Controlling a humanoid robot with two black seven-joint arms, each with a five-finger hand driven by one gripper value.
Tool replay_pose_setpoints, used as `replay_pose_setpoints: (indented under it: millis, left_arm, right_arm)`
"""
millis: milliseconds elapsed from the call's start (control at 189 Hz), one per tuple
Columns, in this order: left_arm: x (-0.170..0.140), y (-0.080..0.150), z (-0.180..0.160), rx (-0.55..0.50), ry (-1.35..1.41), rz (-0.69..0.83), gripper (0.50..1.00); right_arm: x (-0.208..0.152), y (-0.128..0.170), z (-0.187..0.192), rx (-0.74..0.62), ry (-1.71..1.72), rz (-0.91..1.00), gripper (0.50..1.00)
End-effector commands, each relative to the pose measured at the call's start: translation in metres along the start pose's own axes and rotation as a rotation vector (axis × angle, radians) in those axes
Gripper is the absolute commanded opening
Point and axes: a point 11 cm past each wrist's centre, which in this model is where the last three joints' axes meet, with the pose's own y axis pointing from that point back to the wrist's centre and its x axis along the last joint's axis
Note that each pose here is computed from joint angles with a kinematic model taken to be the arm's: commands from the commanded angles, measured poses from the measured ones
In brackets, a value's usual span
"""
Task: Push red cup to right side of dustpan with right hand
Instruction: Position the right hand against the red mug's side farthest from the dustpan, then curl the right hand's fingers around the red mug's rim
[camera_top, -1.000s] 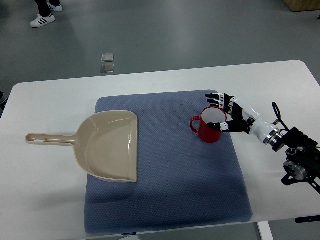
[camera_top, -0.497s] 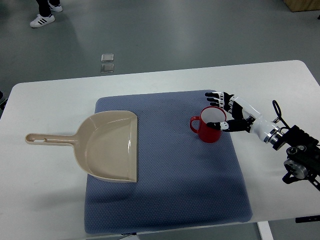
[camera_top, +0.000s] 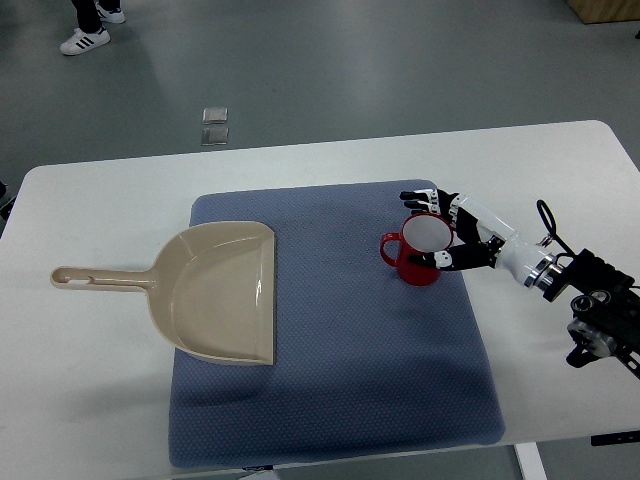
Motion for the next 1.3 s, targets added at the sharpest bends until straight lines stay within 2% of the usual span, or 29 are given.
replay_pose_setpoints:
  millis: [0, 619, 1296]
  left_arm:
    - [0.0, 0.0, 0.0, 0.0, 0.0, 0.0, 1.0]
    - [0.0, 0.0, 0.0, 0.0, 0.0, 0.0, 1.0]
    - [0.0, 0.0, 0.0, 0.0, 0.0, 0.0, 1.0]
  right_arm:
    - [-0.001, -0.001, -0.001, 0.0, 0.015, -0.004, 0.917]
    - [-0.001, -0.003, 0.003, -0.005, 0.03, 0.031, 0.917]
    - [-0.019, -0.012, 0.012, -0.005, -0.004, 0.044, 0.917]
